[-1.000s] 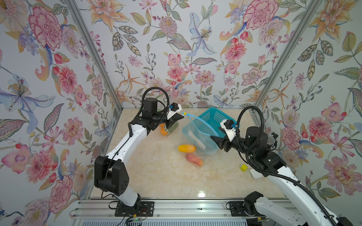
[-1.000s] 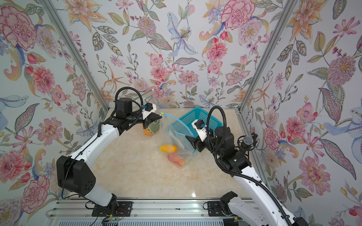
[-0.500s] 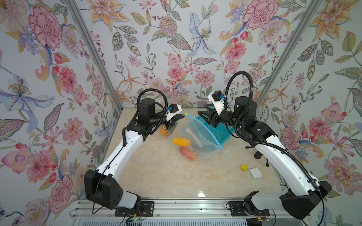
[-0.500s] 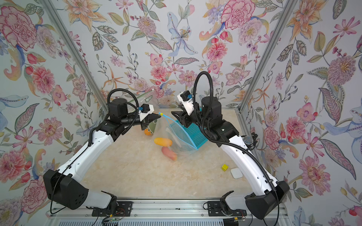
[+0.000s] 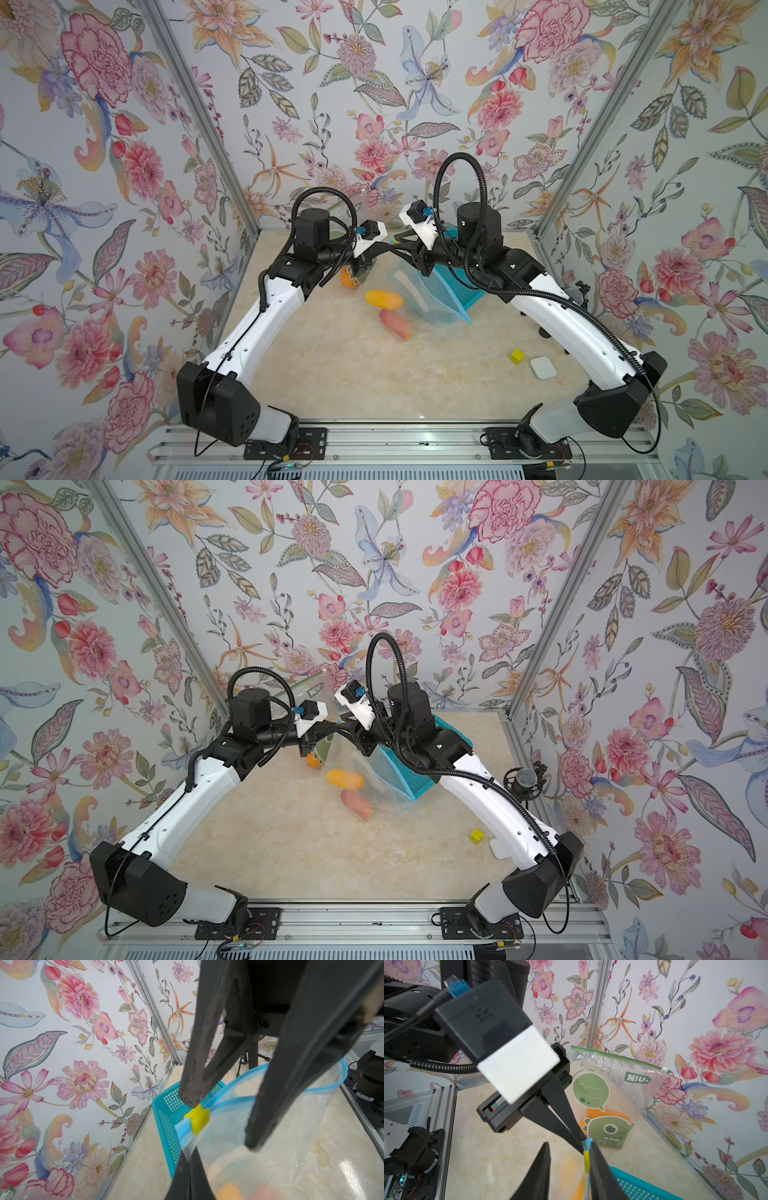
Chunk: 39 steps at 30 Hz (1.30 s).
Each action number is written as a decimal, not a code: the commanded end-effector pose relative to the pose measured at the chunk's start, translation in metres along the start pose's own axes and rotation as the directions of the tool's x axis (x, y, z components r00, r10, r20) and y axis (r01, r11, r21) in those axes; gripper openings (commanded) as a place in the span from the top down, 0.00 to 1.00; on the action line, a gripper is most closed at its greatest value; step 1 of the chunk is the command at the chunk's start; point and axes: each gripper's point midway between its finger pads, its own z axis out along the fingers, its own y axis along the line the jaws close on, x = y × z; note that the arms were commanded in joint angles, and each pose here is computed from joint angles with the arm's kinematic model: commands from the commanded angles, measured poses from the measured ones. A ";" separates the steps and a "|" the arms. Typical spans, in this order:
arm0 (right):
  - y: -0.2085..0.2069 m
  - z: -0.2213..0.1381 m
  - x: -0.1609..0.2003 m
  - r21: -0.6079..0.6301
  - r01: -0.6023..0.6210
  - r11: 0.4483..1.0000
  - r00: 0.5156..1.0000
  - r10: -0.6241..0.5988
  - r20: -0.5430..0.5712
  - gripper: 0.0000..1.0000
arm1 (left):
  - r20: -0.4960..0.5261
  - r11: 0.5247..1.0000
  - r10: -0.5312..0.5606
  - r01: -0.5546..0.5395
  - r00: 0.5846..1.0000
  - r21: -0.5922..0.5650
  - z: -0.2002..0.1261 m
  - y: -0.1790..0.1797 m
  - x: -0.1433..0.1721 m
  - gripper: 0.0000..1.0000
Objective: Place the mango in a zip-top bag and seal the zipper
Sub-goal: Zip the zipper on the zipper food storage bag.
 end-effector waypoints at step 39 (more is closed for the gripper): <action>-0.020 0.011 0.027 0.048 0.041 0.998 0.997 -0.038 -0.071 0.90 | 0.027 0.999 0.022 -0.021 0.999 -0.036 -0.001 0.008 -0.017 1.00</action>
